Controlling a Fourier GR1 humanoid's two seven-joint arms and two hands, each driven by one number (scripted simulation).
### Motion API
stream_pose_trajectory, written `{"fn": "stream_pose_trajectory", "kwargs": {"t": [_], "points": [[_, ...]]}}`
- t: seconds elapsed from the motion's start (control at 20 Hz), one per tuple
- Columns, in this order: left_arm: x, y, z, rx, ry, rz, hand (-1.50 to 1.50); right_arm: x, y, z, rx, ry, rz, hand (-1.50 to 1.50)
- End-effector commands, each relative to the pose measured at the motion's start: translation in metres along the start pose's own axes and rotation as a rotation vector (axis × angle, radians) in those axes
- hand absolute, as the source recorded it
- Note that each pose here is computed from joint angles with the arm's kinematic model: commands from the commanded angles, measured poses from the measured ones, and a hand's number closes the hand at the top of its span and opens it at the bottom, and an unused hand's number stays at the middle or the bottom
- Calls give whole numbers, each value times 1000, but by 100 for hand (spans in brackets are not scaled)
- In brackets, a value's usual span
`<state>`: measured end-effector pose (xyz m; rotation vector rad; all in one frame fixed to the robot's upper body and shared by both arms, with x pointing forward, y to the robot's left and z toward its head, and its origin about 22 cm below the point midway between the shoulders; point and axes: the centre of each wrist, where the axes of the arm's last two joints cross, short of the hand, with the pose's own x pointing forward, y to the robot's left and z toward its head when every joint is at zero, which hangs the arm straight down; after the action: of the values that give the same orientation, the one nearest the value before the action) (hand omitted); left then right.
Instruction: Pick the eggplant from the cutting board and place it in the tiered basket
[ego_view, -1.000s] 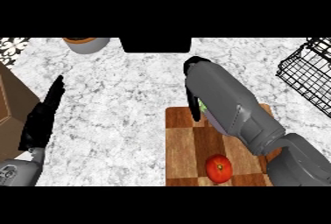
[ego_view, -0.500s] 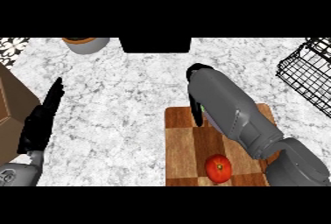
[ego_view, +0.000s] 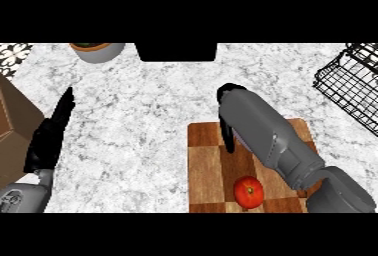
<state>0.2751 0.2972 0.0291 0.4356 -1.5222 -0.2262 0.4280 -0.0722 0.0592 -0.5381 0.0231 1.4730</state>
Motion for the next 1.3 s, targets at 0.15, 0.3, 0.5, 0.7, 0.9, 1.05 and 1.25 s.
{"fn": "stream_pose_trajectory", "kwargs": {"t": [0.15, 0.3, 0.5, 0.7, 0.9, 1.05, 1.25], "points": [[-1, 5, -1, -7, -1, -1, 0, 1, 20, -25, 69, 100, 1, -150], [-4, 7, 4, -4, -2, 2, 0, 5, 31, -37, 185, 91, 56, 150], [10, 2, -8, 10, -18, -3, 0, 20, 25, -8, 106, -20, 230, 150], [6, 14, 2, -5, -9, 11, 0, 10, 30, -22, 113, -16, 157, 150], [3, 2, -4, 10, -7, 5, 0, 20, 34, -17, 99, -29, 8, 150], [10, -2, 4, 16, -15, 9, 0, 17, 2, 21, 63, -36, -45, 150], [6, 8, 0, 9, -14, 2, 0, -65, -51, 34, -306, 25, -517, 150]]}}
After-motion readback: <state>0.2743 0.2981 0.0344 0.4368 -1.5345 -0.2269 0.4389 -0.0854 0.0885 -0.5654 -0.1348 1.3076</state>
